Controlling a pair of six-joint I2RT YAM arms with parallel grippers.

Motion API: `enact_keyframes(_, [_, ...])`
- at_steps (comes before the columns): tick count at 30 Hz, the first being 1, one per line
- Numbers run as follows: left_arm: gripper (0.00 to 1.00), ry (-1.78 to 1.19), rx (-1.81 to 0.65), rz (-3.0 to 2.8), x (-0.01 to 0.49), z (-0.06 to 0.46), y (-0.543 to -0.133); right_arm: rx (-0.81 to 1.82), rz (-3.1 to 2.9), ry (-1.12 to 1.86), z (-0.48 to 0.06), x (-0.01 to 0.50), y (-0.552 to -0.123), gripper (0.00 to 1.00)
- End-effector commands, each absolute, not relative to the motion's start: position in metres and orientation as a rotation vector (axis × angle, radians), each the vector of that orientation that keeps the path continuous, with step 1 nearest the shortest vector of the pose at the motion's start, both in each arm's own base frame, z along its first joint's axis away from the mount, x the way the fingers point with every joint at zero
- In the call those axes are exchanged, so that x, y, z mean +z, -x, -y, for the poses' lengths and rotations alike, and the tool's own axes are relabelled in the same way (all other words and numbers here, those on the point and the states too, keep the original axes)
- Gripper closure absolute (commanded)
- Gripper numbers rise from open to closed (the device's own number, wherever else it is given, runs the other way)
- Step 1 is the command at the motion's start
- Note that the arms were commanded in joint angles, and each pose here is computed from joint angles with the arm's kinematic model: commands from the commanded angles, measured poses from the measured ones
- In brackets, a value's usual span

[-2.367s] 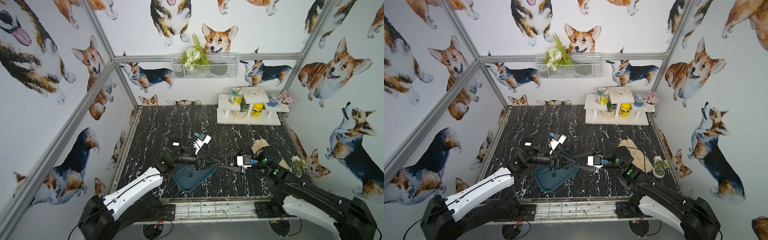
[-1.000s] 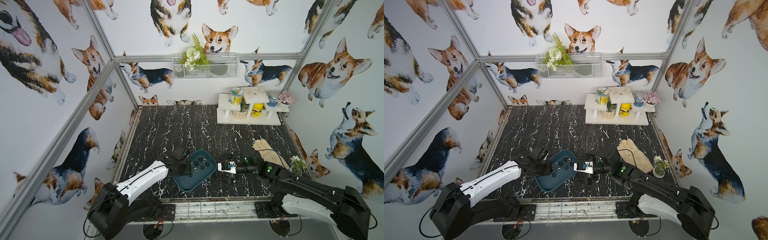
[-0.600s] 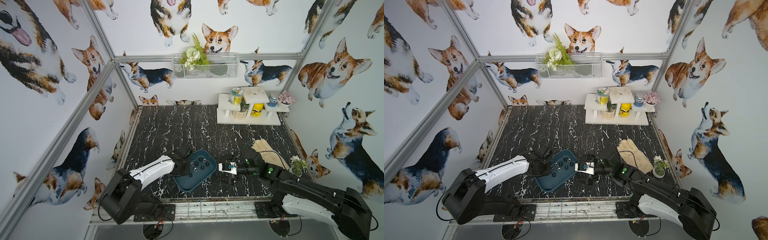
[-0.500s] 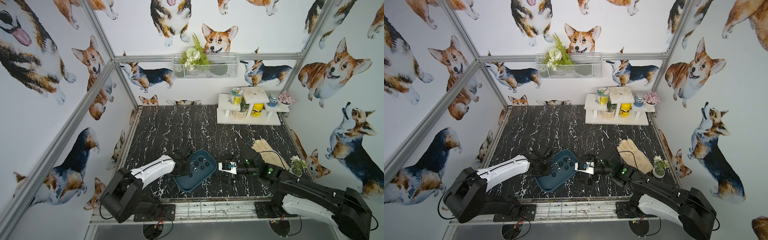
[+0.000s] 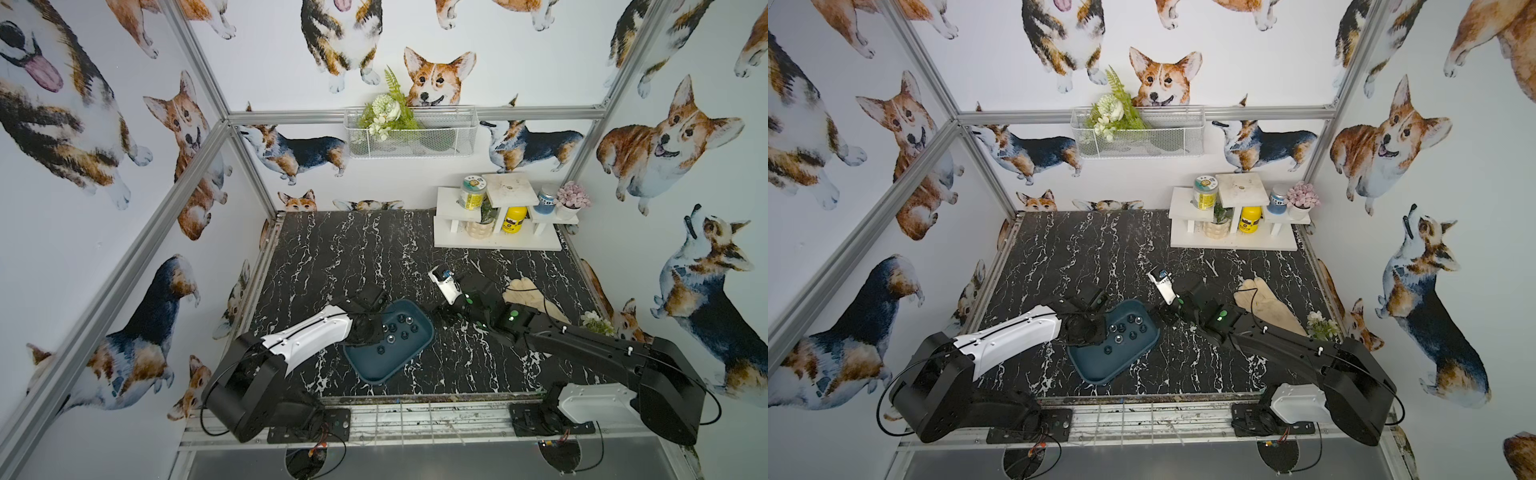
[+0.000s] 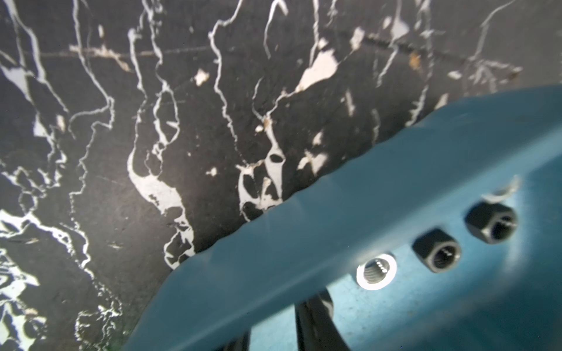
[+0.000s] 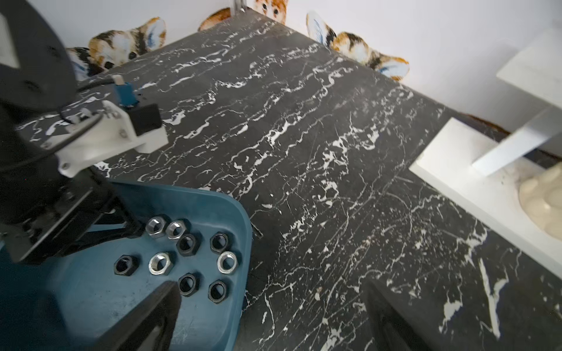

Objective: Put the nuts on the desktop into the storage box
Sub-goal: Place the nut in the storage box, then move the storage box to the center of the board.

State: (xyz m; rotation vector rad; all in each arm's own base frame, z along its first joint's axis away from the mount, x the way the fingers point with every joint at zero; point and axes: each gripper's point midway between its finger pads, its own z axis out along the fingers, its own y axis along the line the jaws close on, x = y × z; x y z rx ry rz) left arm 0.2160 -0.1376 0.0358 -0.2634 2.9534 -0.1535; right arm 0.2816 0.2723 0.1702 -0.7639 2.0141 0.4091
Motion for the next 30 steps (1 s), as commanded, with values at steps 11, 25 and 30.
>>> enact_keyframes(11, [0.46,0.145,-0.304,-2.661,0.118,0.144,-0.245,0.527,-2.298,0.551,-0.286,0.142,-0.283,0.00])
enact_keyframes(25, [0.00,0.329,-0.032,-2.222,0.171,0.077,-0.290,0.151,-2.519,0.255,-0.272,0.074,-0.305,0.00])
enact_keyframes(30, [0.00,0.383,-0.059,-2.133,0.164,0.062,-0.291,-0.039,-2.534,0.054,-0.236,0.058,-0.304,0.00])
